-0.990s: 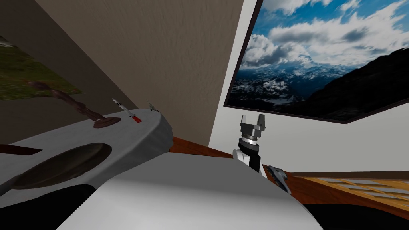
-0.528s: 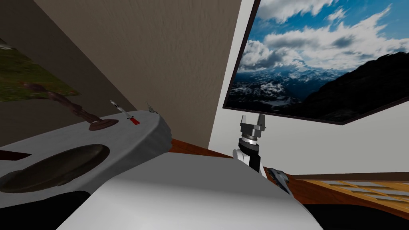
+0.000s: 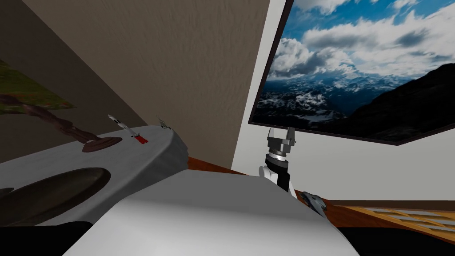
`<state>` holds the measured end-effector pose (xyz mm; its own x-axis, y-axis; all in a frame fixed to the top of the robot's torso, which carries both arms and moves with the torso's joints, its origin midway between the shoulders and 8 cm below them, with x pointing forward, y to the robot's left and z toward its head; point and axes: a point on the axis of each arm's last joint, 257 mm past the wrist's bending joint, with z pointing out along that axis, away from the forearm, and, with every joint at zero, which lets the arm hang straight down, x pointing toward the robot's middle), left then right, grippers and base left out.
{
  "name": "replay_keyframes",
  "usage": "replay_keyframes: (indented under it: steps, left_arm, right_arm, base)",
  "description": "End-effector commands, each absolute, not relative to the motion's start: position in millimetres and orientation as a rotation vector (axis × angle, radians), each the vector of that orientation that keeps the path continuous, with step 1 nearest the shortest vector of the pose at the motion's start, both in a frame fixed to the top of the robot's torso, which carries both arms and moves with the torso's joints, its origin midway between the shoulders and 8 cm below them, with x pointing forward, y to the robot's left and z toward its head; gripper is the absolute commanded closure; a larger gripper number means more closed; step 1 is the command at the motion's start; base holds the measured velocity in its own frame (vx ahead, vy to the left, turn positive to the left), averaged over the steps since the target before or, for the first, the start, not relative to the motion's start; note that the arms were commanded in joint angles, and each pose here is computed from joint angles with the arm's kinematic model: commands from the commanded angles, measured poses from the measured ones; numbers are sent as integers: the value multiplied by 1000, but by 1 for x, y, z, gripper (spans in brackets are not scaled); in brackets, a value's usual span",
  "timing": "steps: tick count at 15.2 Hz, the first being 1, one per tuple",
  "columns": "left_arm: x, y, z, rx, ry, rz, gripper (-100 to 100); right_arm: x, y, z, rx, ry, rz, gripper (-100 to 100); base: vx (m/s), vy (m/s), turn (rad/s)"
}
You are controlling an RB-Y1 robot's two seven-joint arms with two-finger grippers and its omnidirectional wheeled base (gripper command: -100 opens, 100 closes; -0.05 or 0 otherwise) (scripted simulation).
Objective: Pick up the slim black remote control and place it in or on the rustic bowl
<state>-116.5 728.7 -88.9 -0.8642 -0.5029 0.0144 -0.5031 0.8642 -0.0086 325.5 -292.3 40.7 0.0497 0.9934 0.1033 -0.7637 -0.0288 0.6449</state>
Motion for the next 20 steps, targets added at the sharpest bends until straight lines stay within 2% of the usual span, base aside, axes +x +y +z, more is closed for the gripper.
replay_keyframes:
  steps: [1,6,8,13,14,20]
  left_arm:
    - [-133,726,-80,848,-2978,5,100]
    - [-112,730,-87,807,-3037,23,100]
    - [-125,729,-83,819,-2998,8,100]
    - [-122,731,-80,903,-3013,-4,100]
    - [-122,731,-80,910,-3013,-3,-100]
    - [-115,730,-65,909,-3020,0,-100]
  right_arm:
    - [325,-292,41,640,457,1487,0]
    - [325,-292,41,639,457,1487,0]
    - [326,-292,41,639,457,1487,0]
    - [325,-292,41,640,457,1487,0]
    - [325,-292,41,640,457,1487,0]
    - [325,-292,41,639,457,1487,0]
  base:
    - [111,-8,-27]
    - [7,-6,5]
    - [-10,-1,-11]
    - [81,-19,-39]
    - [21,-5,-2]
    - [-4,4,18]
